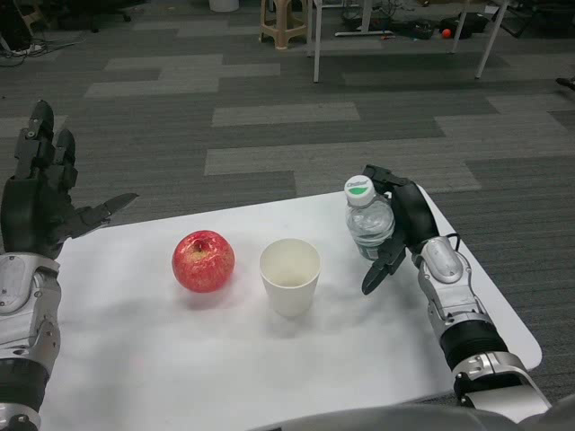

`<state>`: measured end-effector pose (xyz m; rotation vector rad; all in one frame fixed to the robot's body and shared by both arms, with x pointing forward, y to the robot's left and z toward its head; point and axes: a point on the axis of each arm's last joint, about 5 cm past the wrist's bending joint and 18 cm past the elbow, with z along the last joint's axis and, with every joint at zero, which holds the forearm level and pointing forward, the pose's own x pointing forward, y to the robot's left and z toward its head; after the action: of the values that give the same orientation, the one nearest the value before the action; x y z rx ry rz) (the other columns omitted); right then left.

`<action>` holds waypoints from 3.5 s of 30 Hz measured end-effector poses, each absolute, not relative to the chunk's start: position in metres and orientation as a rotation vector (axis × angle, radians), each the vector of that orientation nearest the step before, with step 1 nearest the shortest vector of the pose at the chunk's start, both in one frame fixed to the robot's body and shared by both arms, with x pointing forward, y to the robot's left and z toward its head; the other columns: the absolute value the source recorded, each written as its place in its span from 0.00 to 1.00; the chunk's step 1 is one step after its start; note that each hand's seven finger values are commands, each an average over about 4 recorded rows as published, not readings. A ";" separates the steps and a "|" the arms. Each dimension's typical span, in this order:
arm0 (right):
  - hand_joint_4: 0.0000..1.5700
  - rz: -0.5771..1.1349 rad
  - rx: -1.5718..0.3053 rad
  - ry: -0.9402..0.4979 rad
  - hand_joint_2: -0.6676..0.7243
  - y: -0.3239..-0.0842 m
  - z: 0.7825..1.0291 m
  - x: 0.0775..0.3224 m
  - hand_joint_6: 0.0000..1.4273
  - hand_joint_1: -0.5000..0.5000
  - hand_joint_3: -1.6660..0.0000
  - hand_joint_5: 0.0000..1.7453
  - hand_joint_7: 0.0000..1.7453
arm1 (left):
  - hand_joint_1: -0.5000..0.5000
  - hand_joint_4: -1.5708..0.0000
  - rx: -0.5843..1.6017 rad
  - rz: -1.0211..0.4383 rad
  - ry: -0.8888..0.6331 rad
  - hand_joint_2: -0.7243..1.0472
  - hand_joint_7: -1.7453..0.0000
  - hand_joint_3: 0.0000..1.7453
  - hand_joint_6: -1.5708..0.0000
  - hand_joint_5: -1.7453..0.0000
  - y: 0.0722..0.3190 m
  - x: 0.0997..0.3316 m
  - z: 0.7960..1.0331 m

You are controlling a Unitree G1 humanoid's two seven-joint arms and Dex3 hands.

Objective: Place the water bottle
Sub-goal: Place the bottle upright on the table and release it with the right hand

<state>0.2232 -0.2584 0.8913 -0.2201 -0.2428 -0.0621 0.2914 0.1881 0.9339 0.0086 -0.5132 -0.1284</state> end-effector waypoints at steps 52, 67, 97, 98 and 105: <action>0.80 -0.016 -0.038 -0.095 0.91 -0.245 0.850 0.213 0.52 0.84 0.90 0.89 0.92 | 0.00 1.00 0.009 -0.130 -0.509 0.70 1.00 0.05 0.98 1.00 0.188 0.291 0.933; 0.67 -0.023 -0.039 -0.100 1.00 -0.247 0.849 0.210 0.32 0.11 1.00 0.89 0.76 | 0.00 1.00 0.006 -0.130 -0.508 0.70 1.00 0.05 0.98 1.00 0.188 0.291 0.933; 0.02 -0.027 -0.049 -0.101 1.00 -0.249 0.849 0.209 0.00 0.04 1.00 0.00 0.00 | 0.00 1.00 0.006 -0.130 -0.508 0.71 1.00 0.05 0.98 1.00 0.188 0.291 0.932; 0.00 -0.027 -0.049 -0.103 1.00 -0.249 0.849 0.209 0.00 0.04 1.00 0.00 0.00 | 0.00 1.00 0.006 -0.130 -0.509 0.73 1.00 0.05 0.98 1.00 0.188 0.291 0.932; 0.00 -0.030 -0.052 -0.121 1.00 -0.250 0.850 0.208 0.00 0.04 1.00 0.00 0.00 | 0.00 1.00 0.005 -0.129 -0.515 0.70 1.00 0.05 0.97 1.00 0.188 0.291 0.933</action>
<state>0.2079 -0.2498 0.8496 -0.0523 -0.1209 -0.0298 0.2906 0.1878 0.9325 0.0052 -0.5151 -0.1285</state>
